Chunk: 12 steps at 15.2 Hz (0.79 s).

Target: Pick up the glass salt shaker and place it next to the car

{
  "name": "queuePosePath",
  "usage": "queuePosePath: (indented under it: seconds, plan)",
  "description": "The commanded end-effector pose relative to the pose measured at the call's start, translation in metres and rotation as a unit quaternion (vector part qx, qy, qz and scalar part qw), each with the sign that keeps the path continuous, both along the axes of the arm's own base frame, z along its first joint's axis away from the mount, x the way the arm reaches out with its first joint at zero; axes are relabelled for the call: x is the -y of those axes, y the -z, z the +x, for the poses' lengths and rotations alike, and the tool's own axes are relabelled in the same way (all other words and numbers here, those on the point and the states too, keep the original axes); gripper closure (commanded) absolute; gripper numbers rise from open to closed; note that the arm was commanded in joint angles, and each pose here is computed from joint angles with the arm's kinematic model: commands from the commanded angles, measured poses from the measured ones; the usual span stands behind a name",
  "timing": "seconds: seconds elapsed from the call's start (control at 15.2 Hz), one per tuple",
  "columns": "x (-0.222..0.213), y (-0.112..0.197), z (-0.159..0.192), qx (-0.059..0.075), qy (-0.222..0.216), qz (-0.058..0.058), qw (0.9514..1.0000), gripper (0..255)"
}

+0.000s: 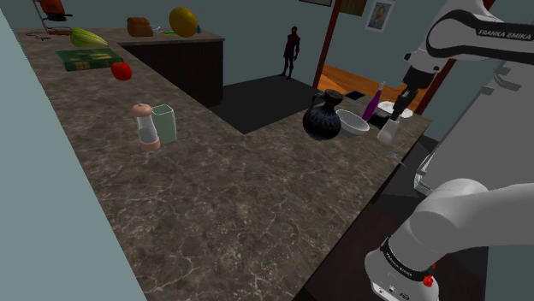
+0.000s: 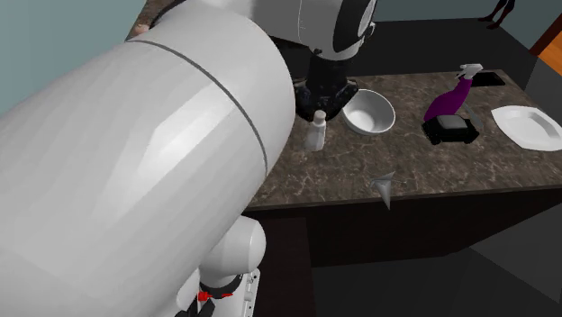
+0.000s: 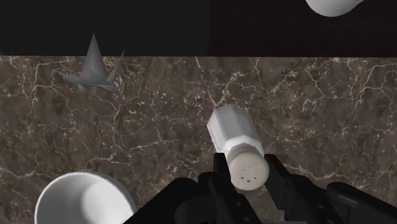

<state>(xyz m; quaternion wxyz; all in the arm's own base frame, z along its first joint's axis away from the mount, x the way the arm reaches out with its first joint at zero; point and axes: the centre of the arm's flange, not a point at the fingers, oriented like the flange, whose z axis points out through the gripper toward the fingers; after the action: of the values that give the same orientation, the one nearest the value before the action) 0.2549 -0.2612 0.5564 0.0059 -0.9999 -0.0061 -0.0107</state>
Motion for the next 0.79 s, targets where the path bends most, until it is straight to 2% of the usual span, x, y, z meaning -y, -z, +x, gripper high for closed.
queuePosePath:
  seconds: [0.0,0.73]
  plan:
    - [0.027,0.000,0.002,0.000,0.000,-0.001,1.0000,255]
    - [0.171,0.000,0.017,0.000,0.000,-0.001,1.0000,255]
